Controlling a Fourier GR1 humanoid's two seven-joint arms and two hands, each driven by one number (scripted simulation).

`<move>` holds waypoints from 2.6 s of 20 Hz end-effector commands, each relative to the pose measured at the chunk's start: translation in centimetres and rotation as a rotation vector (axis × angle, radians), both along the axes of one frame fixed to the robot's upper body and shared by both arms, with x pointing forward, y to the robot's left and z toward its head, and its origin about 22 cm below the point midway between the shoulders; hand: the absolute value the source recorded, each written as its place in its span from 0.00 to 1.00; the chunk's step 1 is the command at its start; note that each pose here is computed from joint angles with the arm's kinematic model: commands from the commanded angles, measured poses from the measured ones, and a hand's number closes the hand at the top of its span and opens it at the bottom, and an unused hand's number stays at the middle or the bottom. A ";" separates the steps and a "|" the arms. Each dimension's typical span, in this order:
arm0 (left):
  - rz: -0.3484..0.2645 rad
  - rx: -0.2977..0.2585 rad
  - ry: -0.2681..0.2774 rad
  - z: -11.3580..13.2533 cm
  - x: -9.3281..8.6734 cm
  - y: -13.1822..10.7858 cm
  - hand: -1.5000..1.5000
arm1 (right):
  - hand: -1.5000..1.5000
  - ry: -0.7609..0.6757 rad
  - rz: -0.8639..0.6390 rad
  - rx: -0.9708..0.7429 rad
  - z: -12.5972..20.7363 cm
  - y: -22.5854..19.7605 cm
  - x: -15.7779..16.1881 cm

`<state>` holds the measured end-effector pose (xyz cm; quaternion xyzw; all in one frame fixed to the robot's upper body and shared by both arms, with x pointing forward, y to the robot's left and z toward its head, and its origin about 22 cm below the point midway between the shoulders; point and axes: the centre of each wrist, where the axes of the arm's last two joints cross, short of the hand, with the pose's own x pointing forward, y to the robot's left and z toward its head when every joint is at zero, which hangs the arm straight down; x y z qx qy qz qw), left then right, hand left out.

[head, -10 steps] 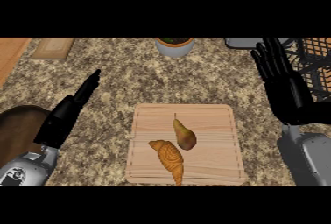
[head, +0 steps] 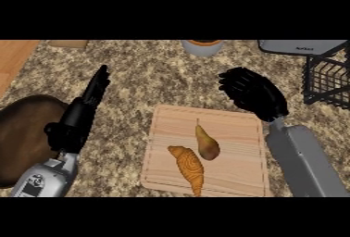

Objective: Pick the pear from the cutting board and place it in the tiered basket

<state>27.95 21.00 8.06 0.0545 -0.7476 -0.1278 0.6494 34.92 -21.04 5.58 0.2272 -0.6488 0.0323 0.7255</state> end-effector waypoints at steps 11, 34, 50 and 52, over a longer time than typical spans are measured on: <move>0.079 -0.071 0.011 -3.4 -0.7 -2.1 0.50 | 0.00 0.042 0.686 -0.075 6.2 -5.3 6.5; 0.126 -0.082 0.008 -4.1 -0.3 -2.9 0.50 | 0.00 -0.405 1.280 -1.034 17.6 12.5 6.2; 0.127 -0.091 0.027 -4.3 -1.1 -1.1 0.50 | 0.00 -0.355 1.400 -1.245 17.7 13.2 6.9; 0.128 -0.080 0.023 -5.3 -0.8 -1.4 0.50 | 0.00 -0.388 1.379 -1.288 15.2 14.7 5.6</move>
